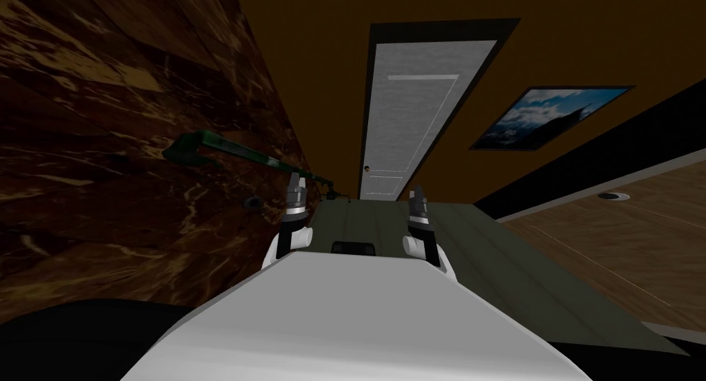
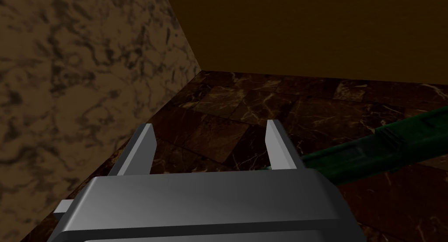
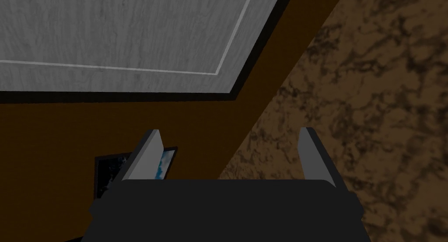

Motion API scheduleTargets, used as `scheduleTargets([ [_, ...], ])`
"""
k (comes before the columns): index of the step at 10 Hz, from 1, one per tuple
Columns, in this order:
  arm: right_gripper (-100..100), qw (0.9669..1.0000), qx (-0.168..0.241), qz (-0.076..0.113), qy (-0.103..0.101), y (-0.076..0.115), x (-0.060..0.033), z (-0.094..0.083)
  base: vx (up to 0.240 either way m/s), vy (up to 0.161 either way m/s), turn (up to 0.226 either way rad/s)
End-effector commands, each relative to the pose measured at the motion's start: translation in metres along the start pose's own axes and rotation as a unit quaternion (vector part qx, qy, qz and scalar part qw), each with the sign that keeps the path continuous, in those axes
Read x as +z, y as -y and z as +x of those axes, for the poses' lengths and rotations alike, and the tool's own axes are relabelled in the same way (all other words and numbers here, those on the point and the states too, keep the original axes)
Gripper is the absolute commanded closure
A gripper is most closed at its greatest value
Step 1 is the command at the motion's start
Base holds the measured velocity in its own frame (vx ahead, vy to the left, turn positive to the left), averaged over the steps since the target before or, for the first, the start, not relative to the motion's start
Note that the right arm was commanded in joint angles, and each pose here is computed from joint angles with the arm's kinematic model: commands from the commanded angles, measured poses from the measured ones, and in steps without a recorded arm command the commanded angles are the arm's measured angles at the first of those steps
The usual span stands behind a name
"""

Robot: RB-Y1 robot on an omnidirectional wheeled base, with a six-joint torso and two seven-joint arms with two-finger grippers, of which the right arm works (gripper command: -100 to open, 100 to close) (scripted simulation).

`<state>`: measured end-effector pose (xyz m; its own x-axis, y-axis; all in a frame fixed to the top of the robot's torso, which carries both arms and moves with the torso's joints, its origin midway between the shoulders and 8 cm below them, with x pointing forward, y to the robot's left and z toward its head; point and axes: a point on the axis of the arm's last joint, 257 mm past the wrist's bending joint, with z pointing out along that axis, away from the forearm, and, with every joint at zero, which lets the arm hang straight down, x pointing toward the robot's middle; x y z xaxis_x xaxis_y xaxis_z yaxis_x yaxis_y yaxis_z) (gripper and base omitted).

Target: Pull the door open

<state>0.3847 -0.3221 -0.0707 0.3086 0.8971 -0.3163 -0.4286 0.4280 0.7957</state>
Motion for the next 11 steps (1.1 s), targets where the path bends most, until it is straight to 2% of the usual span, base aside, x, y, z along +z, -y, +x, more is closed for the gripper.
scheduleTargets([
  [1,-100,0.9998,-0.019,0.005,-0.005,0.008,0.0001,0.002,0.103,0.019,-0.008],
  [6,-100,0.9966,-0.077,0.020,-0.021,0.038,-0.0046,0.012,0.100,0.022,-0.011],
  [11,-100,0.9892,-0.136,0.035,-0.040,0.070,-0.0110,0.022,0.101,0.032,-0.012],
])
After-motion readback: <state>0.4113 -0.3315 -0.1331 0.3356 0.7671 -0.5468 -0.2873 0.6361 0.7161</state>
